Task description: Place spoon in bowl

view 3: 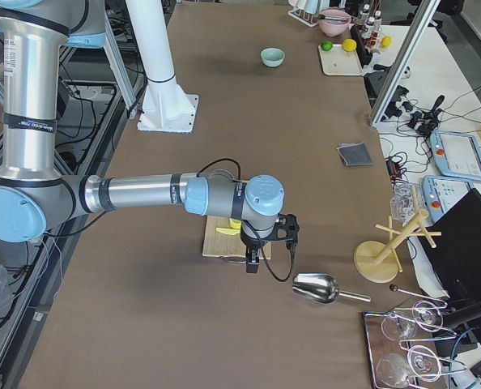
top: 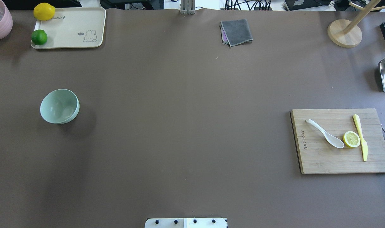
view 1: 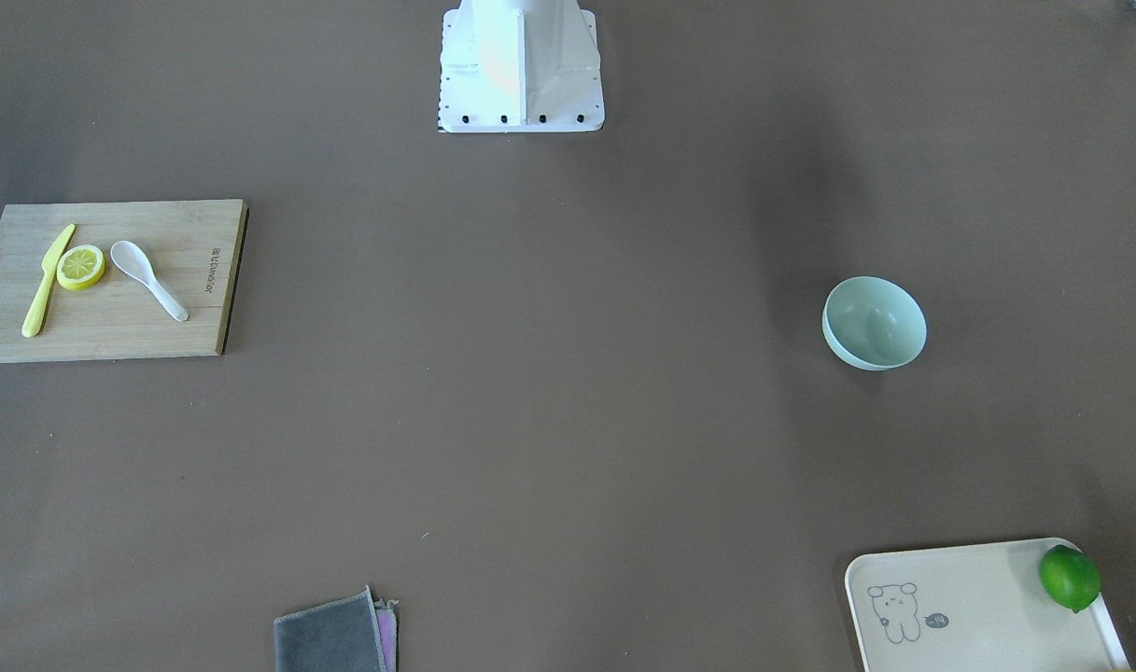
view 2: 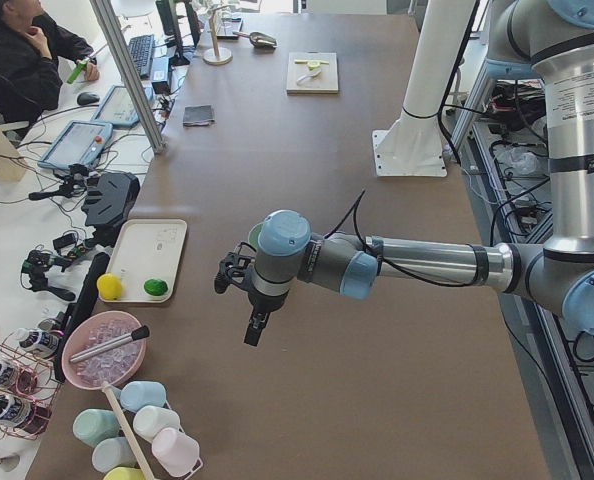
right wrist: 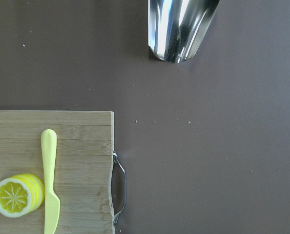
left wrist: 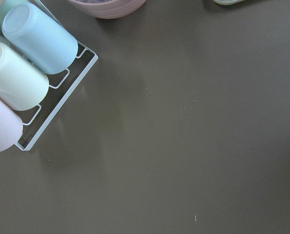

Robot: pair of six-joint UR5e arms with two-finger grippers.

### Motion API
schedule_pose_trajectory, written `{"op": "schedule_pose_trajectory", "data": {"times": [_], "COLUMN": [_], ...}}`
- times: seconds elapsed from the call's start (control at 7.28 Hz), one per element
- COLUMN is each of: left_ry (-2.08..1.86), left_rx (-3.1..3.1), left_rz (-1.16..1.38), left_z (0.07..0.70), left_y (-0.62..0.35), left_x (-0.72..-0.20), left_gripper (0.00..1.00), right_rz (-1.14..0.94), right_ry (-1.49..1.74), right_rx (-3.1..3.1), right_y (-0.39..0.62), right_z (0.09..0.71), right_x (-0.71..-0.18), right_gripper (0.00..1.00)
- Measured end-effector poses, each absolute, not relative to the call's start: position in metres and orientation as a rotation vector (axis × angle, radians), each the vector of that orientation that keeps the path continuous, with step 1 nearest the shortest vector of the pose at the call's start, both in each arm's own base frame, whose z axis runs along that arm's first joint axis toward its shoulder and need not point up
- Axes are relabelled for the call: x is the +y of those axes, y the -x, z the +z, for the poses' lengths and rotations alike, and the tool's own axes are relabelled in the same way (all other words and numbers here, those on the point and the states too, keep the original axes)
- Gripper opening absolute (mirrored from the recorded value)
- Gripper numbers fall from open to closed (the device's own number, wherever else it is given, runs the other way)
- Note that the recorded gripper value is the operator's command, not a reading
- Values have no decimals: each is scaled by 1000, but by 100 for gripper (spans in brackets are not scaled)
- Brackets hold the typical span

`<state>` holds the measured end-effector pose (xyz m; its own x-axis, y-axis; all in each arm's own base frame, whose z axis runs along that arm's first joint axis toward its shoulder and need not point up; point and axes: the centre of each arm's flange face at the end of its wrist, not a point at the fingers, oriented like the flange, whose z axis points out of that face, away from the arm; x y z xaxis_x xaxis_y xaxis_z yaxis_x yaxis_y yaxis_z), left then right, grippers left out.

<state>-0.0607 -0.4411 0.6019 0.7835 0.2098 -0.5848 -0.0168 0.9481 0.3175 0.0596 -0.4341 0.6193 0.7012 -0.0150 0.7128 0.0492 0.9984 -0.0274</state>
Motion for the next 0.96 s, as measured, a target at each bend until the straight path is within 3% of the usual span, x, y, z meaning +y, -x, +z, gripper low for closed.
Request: {"op": "schedule_pose_trajectory", "data": {"times": [0.96], "left_ry": [-294], "left_rx": [664], "left_rz": [115], "left_z": [606], "left_y": [61], "left_x": [-440], "left_gripper": [98], "right_rz": [-48], "right_ry": [22], "right_rx": [-805], "right_y": [-59], "right_z": [607], "right_x": [-432], "right_gripper": [100]}}
